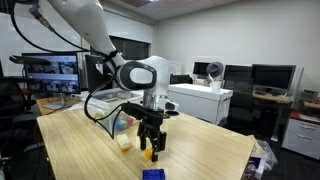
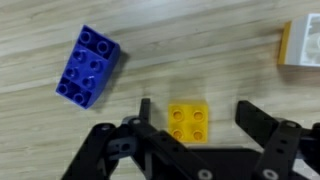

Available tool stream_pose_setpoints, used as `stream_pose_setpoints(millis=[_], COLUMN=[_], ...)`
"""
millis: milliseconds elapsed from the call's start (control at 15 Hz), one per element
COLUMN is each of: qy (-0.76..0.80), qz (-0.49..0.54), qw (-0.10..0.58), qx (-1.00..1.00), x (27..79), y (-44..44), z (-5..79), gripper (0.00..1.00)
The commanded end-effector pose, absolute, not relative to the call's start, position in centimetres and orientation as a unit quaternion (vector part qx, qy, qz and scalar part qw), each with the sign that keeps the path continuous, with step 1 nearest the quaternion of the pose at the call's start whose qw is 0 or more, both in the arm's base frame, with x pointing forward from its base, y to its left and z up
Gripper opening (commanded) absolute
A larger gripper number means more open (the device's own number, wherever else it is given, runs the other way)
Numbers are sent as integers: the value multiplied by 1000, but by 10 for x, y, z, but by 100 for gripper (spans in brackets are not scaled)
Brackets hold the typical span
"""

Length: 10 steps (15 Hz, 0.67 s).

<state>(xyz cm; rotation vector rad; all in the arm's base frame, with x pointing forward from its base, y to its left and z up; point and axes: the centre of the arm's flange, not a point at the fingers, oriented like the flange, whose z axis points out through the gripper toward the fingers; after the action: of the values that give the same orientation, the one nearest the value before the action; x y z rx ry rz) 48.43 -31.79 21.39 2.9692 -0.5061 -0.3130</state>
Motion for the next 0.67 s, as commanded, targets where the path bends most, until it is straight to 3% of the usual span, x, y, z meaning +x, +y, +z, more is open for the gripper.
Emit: stream_pose_setpoints(millis=[0,533,600], qy=[-174,-181,-182], qz=[-100,-68,-78], qw=[75,83,87], qx=[977,978,976], x=[493,507,497], y=[-324,-327,-328], z=[218,261,254], gripper=[56,1,0])
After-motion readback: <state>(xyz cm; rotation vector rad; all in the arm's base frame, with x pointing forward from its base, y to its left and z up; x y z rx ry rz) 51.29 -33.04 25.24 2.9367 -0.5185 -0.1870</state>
